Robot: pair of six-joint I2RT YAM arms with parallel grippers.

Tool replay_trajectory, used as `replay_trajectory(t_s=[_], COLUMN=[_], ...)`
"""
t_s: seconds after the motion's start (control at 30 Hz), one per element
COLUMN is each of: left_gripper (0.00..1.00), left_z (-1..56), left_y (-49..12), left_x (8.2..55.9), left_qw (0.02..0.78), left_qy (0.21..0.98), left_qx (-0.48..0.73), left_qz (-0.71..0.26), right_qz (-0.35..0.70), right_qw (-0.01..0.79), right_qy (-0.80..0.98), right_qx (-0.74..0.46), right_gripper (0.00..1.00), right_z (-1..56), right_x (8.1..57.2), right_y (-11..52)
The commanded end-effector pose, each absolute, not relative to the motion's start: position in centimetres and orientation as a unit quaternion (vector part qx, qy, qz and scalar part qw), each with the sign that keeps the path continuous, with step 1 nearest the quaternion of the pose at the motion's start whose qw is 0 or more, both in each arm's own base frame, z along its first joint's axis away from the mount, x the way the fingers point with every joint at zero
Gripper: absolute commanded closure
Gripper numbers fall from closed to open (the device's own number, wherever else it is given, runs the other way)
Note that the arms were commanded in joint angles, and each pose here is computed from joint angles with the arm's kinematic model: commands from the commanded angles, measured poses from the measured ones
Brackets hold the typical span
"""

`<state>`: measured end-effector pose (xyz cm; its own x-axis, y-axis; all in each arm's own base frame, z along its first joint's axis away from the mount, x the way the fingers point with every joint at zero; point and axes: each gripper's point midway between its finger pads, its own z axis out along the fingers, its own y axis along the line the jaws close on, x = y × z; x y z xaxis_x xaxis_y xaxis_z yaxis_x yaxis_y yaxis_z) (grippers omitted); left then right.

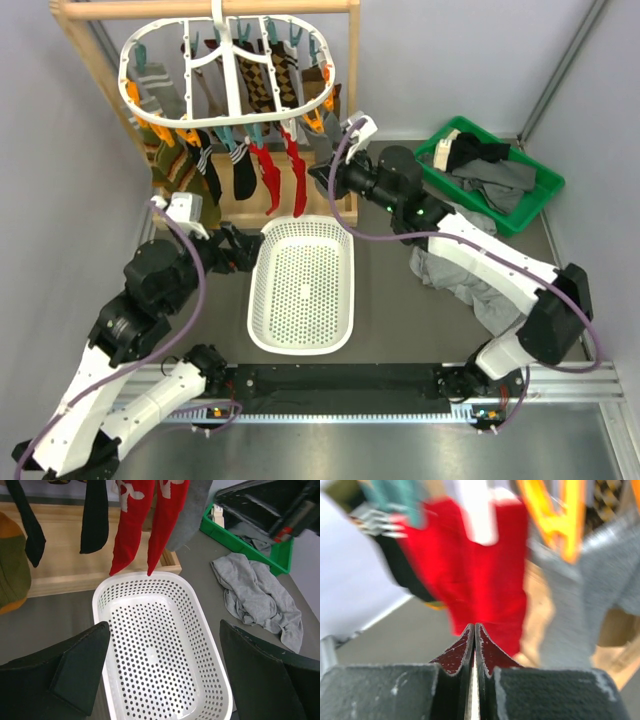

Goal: Remove the socks clipped to the hanger

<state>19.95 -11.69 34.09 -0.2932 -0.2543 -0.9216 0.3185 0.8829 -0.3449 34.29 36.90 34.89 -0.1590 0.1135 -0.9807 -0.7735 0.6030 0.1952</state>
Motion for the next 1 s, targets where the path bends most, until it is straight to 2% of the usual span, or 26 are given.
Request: replay_trajectory(t_s=[0.0, 0.03, 0.07, 0.17, 0.23, 0.33, 0.53, 0.8, 0.87, 0.9, 0.93, 0.97], left_gripper=[0.06, 0.06, 0.06, 0.06, 0.06, 0.05, 0.04, 0.04, 0.04, 0.04, 0.04, 0.04], left_z=[36.1, 36.3, 36.4, 36.7, 36.5, 36.2, 35.8, 35.1, 35.1, 35.2, 35.2, 35.3], left_y=[-13.2, -13.4, -13.6, -14.4, -14.5, -14.4, -13.7, -12.9, -12.7, -12.6, -12.4, -12.3], left_x=[22.3, 22.4, 22.6, 22.6, 22.3, 21.8, 20.5, 19.5, 19.4, 19.4, 19.4, 19.4], left_qw=[0.615, 0.615, 0.615, 0.613, 0.610, 0.607, 0.601, 0.599, 0.600, 0.602, 0.602, 0.604], left_qy=[0.749, 0.748, 0.747, 0.743, 0.742, 0.744, 0.747, 0.749, 0.750, 0.749, 0.750, 0.749], left_qx=[0.025, 0.024, 0.027, 0.034, 0.039, 0.040, 0.033, 0.031, 0.031, 0.030, 0.030, 0.030], left_qz=[-0.245, -0.249, -0.252, -0.268, -0.274, -0.276, -0.284, -0.280, -0.278, -0.276, -0.273, -0.271], right_qz=[0.390, 0.377, 0.356, 0.303, 0.298, 0.285, 0.292, 0.297, 0.300, 0.300, 0.305, 0.308], right_qw=[0.637, 0.640, 0.649, 0.668, 0.669, 0.674, 0.658, 0.644, 0.642, 0.639, 0.638, 0.639], right_qy=[0.617, 0.625, 0.624, 0.633, 0.630, 0.628, 0.620, 0.621, 0.626, 0.632, 0.635, 0.633], right_qx=[-0.248, -0.241, -0.249, -0.247, -0.257, -0.265, -0.310, -0.333, -0.324, -0.320, -0.312, -0.311], right_gripper=[1.00, 1.00, 0.94, 0.58, 0.48, 0.38, 0.31, 0.33, 0.52, 0.64, 0.83, 0.92], right_z=[40.6, 40.2, 40.3, 40.2, 40.0, 39.8, 38.2, 35.2, 35.2, 34.9, 35.2, 35.8], right_x=[30.7, 31.2, 31.4, 33.1, 33.7, 35.3, 37.9, 40.5, 41.1, 41.3, 41.3, 41.0], right_y=[35.9, 35.5, 35.2, 34.0, 34.1, 34.0, 34.4, 37.3, 37.5, 37.6, 37.6, 37.5])
